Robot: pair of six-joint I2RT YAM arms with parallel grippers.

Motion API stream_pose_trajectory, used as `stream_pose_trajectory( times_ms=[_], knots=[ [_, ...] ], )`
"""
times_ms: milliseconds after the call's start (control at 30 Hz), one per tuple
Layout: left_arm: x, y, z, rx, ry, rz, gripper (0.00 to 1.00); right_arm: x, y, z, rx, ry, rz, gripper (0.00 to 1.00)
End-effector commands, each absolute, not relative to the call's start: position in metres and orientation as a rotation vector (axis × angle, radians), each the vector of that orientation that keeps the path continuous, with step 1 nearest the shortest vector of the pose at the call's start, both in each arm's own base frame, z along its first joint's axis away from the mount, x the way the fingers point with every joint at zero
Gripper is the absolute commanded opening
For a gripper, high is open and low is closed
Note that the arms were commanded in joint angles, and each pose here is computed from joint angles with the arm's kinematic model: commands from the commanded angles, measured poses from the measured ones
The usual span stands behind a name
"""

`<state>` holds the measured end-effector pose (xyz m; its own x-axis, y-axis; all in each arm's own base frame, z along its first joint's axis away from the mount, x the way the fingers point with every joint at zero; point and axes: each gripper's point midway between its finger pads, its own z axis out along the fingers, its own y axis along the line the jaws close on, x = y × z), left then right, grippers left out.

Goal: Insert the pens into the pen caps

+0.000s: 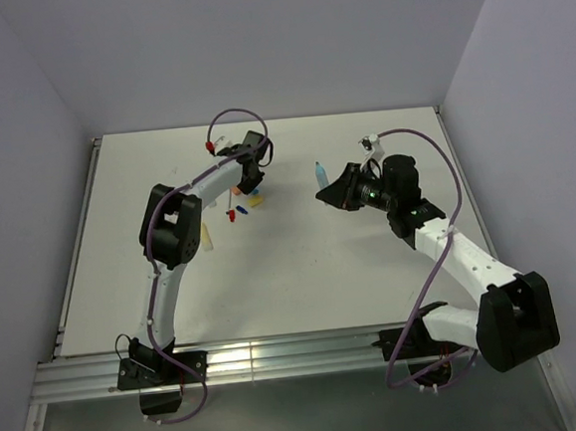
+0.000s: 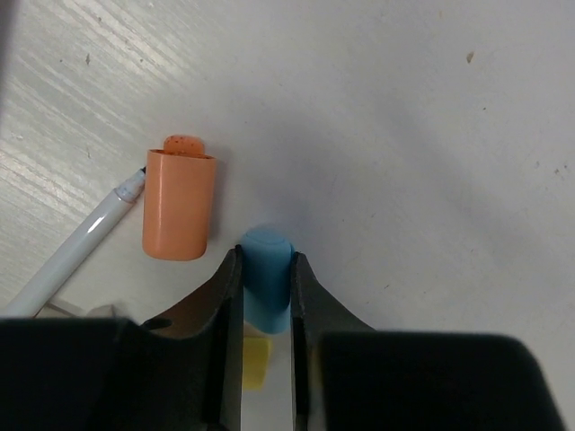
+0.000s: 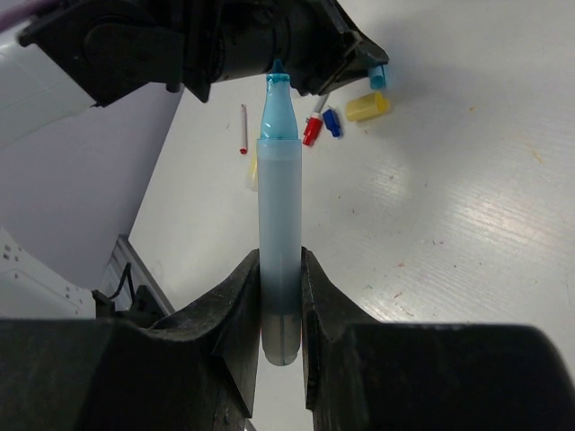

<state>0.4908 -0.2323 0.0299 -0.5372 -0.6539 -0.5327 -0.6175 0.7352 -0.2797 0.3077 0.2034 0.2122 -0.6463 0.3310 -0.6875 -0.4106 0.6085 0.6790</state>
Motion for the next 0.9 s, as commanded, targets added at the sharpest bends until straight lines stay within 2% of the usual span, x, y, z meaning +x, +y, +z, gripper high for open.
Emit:
stream_pose_trajectory(
  times_ms=[0,367,867],
  knots=[
    [0.497,-0.242,0.067,-0.872,2.307,-0.185,0.0,0.317,0.203,0.22,-0.089,1.958,1.073,0.0],
    [0.494,-0.255,0.152,-0.725,2.26,-0.385,0.0,0.317,0.228,0.206,-0.204,2.011,0.884,0.0],
    [0.45,-0.288,0.211,-0.582,2.232,-0.622,0.0,0.316,0.27,0.174,-0.355,2.041,0.745,0.0]
  ],
)
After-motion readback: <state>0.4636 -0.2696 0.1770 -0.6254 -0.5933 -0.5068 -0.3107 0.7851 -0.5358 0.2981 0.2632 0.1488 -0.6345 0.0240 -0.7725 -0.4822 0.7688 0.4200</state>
